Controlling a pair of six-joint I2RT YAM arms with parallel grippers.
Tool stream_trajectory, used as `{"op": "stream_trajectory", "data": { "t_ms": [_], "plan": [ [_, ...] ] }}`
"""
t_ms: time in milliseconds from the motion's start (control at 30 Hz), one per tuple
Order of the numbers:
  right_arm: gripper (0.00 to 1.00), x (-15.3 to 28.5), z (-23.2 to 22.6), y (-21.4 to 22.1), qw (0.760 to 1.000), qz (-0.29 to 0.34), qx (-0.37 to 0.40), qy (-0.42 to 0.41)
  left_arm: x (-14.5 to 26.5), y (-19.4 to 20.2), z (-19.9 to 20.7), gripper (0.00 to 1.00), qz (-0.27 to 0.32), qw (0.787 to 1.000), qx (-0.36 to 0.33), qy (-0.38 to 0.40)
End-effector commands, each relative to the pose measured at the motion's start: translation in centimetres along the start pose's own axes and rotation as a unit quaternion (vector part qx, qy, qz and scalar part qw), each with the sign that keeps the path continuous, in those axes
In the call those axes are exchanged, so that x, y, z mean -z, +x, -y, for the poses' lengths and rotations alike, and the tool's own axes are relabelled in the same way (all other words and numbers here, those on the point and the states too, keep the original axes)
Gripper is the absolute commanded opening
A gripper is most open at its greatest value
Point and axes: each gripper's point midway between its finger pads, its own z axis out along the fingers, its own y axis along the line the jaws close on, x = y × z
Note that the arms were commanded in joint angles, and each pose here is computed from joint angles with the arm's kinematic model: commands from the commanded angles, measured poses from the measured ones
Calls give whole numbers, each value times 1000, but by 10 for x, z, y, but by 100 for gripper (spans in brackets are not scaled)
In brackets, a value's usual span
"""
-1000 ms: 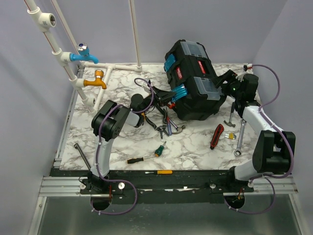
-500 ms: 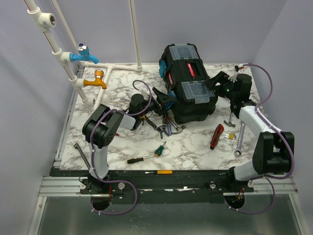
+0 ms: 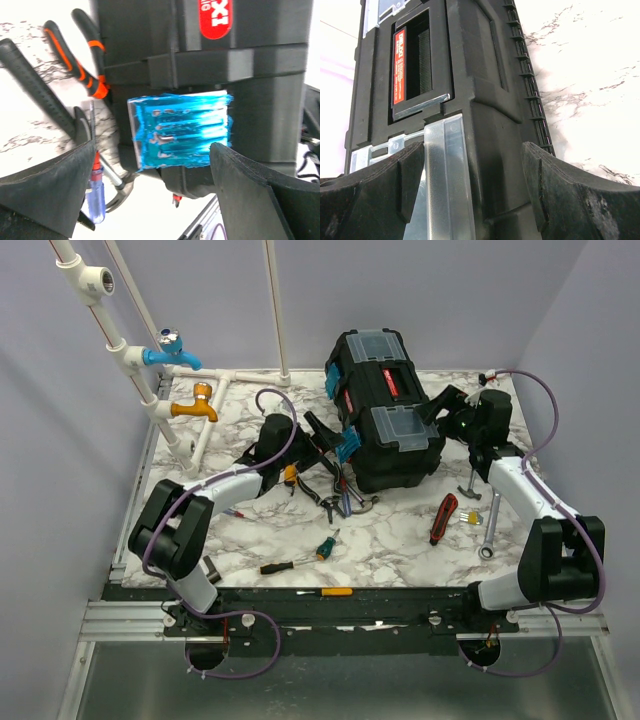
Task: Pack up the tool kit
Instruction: Open the toolbox at the center of the board.
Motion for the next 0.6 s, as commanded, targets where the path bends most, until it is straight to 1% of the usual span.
{"op": "stream_trajectory", "data": {
  "t_ms": [0,233,433,567],
  "plan": [
    [84,12,42,69,990,-119,6,77,-5,4,-24,98,-10,997,-22,-67],
    [84,12,38,69,990,-119,5,70,-26,13,5,99,-28,999,-8,-12],
    [84,12,37,67,991,-117,6,66,-46,29,35,97,-47,995,54,75],
    [84,13,37,69,991,-118,5,65,-43,29,53,98,-40,984,89,146]
  ]
}}
